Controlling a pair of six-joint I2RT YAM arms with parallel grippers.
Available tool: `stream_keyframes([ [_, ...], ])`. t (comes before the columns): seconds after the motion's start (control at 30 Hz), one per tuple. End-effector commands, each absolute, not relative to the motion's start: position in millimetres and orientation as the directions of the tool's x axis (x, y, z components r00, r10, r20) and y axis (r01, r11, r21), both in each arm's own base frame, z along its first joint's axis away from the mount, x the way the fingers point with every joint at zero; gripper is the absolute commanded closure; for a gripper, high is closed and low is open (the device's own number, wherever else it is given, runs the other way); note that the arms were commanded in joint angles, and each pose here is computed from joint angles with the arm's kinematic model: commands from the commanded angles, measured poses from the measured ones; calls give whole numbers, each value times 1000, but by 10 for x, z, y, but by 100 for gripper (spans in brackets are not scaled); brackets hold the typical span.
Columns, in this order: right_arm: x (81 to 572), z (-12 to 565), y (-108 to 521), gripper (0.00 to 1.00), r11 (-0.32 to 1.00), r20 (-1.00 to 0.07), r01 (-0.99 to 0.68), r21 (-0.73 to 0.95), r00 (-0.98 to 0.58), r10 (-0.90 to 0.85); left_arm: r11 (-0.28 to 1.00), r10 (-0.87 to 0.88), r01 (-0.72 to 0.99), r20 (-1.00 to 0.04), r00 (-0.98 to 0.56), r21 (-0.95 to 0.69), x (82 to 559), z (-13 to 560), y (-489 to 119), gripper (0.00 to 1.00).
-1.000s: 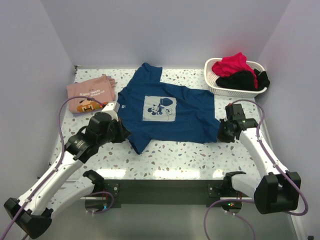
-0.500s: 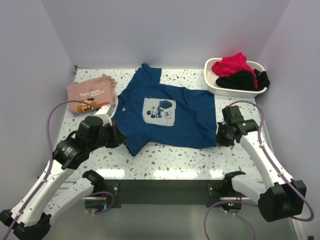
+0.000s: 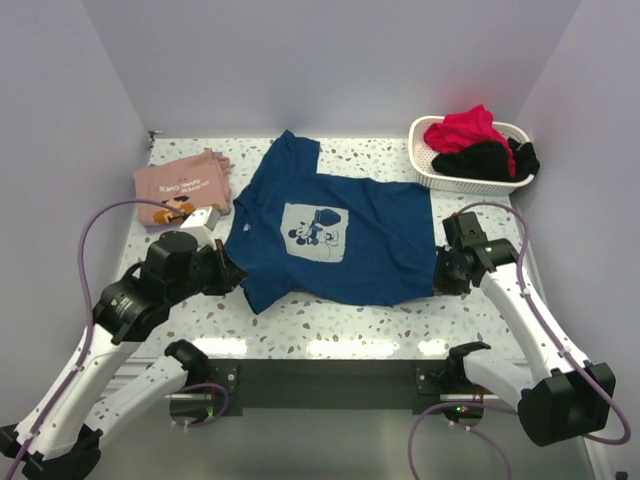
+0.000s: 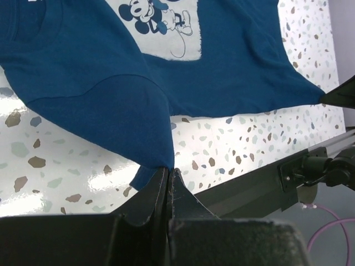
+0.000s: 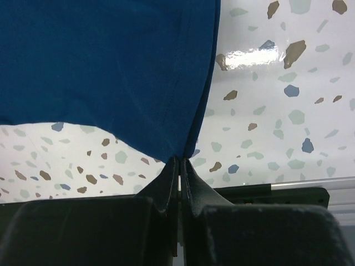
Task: Fold and stack the t-shirts
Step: Fold the tshirt
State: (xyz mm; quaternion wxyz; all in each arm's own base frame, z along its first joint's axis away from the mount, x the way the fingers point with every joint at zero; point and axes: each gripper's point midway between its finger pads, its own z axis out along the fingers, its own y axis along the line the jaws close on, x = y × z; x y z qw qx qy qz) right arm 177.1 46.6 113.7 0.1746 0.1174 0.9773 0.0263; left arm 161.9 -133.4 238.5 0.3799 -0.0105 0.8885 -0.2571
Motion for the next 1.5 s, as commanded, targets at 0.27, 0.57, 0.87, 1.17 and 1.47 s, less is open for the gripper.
stream_keyframes([
  [0.27, 2561, 995, 575, 100, 983, -391, 173, 67, -902, 186, 919, -149, 189, -747, -648, -347, 2454, 2272, -1611, 100],
  [0.57, 3016, 954, 279, 100, 981, -391, 192, 41, -900, 192, 921, -173, 169, -759, -628, -350, 3036, 2250, -1518, 100],
  [0.87, 3334, 676, 151, 100, 981, -321, 194, 24, -928, 191, 936, -100, 190, -738, -667, -298, 3542, 2094, -1600, 100],
  [1.17, 3635, 700, 144, 100, 981, -331, 190, 27, -925, 188, 958, -96, 135, -731, -676, -251, 3927, 2048, -1349, 100],
  [1.47, 3925, 783, 88, 100, 982, -350, 190, 3, -920, 179, 966, -106, 101, -721, -685, -239, 4148, 1964, -1202, 100],
])
